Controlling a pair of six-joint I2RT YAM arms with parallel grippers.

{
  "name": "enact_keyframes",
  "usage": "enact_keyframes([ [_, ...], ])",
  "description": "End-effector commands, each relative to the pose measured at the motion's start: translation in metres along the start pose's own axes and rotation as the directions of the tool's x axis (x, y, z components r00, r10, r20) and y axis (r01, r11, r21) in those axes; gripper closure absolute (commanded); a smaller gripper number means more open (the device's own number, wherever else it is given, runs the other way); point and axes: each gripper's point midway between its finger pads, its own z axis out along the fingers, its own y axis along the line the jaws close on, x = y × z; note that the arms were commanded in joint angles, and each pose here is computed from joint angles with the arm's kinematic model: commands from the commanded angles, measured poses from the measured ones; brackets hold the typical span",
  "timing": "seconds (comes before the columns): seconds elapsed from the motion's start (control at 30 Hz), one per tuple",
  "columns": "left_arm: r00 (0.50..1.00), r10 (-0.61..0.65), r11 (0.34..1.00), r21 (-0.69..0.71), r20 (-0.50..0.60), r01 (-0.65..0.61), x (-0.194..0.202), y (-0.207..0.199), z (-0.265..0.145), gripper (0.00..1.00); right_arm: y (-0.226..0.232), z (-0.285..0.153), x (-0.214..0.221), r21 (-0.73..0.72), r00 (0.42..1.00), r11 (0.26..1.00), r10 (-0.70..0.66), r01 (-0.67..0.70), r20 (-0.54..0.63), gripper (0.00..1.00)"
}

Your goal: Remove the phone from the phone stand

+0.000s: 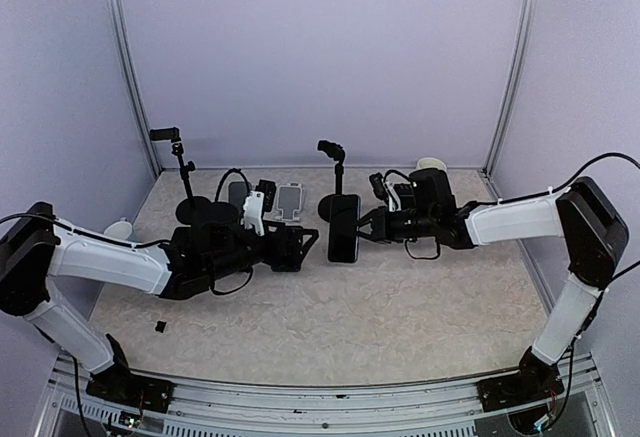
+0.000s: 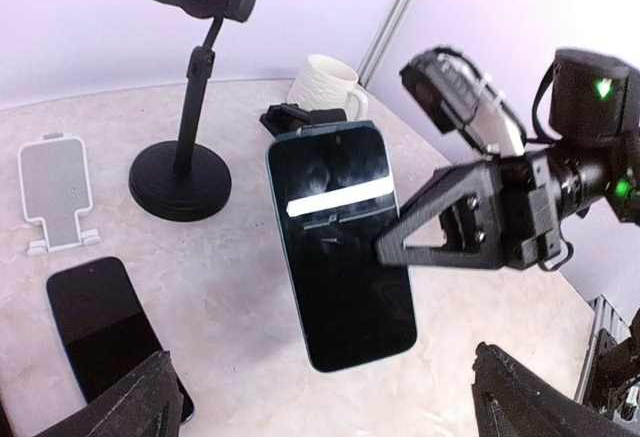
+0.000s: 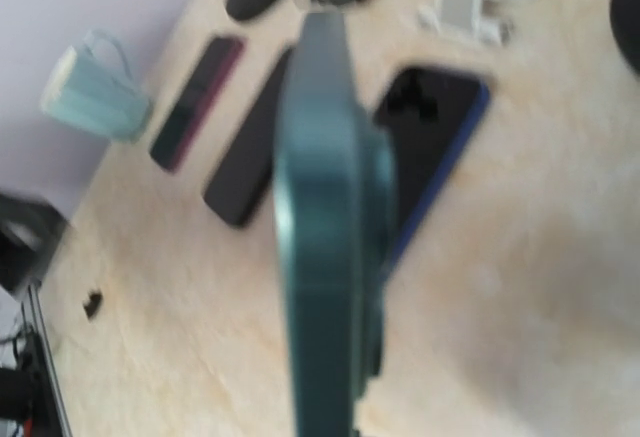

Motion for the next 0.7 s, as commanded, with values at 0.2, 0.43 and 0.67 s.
enact_keyframes([
  [0.2, 0.998, -0.003, 1.000, -0.014, 0.065, 0.004, -0.024, 0.009, -0.017, 0.01, -0.026, 0.018, 0.028, -0.070, 0.993, 0.997, 0.017, -0.025, -0.117, 1.00],
  [0.43, 0.998, -0.020, 1.000, -0.007, 0.066, 0.021, -0.020, 0.009, -0.019, 0.01, -0.046, 0.029, 0.034, -0.072, 0.990, 0.997, 0.030, -0.041, -0.140, 1.00],
  [0.67, 0.997, -0.024, 1.000, -0.015, 0.077, 0.025, -0.022, 0.010, -0.019, 0.01, -0.060, 0.039, 0.027, -0.078, 0.987, 0.994, 0.057, -0.070, -0.149, 1.00],
])
